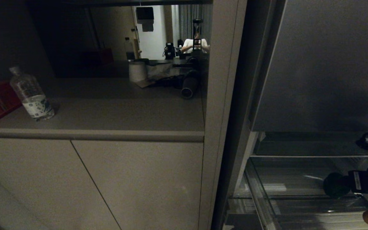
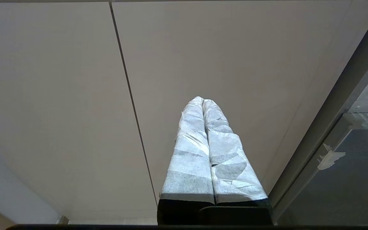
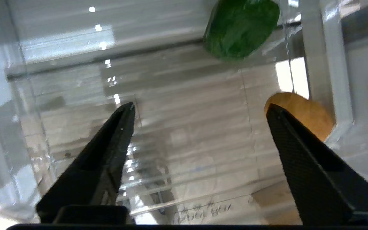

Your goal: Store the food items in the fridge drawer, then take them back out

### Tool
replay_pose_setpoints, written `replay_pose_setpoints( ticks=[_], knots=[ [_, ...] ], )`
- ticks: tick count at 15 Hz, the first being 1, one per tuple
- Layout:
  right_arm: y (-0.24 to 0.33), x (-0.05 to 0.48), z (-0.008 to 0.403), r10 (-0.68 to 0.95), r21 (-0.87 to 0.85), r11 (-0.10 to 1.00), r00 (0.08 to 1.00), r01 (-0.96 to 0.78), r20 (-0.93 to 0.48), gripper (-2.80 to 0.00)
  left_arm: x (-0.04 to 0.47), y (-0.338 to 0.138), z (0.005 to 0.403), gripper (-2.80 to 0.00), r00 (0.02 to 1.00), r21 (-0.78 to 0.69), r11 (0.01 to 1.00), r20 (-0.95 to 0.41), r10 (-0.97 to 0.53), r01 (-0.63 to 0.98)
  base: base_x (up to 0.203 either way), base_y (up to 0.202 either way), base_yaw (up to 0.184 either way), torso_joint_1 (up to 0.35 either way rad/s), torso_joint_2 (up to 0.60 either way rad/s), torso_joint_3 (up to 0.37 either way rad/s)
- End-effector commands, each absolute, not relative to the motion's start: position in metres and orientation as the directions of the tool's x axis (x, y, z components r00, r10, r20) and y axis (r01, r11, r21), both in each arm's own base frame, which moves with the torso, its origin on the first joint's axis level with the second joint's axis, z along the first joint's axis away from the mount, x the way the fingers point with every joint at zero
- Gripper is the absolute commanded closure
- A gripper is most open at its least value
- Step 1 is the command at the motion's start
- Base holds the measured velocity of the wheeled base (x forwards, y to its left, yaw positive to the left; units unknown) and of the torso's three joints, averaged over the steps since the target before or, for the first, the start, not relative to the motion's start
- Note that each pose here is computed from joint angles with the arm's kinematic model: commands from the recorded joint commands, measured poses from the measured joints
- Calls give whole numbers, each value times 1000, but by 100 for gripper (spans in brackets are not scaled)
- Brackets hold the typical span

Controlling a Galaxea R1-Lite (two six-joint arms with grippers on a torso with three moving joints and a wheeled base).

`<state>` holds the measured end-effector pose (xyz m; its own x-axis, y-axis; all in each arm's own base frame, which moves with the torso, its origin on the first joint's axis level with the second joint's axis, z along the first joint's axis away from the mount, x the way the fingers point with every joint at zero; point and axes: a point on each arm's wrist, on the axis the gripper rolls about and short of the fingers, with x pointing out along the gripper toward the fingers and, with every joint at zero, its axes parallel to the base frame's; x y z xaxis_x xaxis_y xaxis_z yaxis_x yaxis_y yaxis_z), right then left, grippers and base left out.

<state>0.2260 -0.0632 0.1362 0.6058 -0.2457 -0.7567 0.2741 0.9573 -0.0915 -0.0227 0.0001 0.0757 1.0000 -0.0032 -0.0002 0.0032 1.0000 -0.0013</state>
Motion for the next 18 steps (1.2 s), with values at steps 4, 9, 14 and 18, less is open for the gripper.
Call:
replay_pose_setpoints(
  ticks=[4, 9, 14, 18],
  knots=[
    [-74, 248, 120, -245, -106, 957, 555, 270, -795, -280, -23, 0, 76, 0, 1000, -2, 1000, -2, -3, 3, 0, 0, 0, 0, 0, 0],
    [-82, 253, 116, -252, -110, 953, 538, 282, -805, -280, -23, 0, 76, 0, 1000, -2, 1000, -1, -3, 3, 0, 0, 0, 0, 0, 0],
    [-88, 259, 102, -247, -115, 953, 496, 282, -832, -280, -23, 0, 76, 0, 1000, -2, 1000, -2, -3, 3, 0, 0, 0, 0, 0, 0],
    [-98, 255, 95, -257, -114, 942, 463, 315, -848, -280, -23, 0, 76, 0, 1000, -2, 1000, -2, -3, 3, 0, 0, 0, 0, 0, 0]
  ],
)
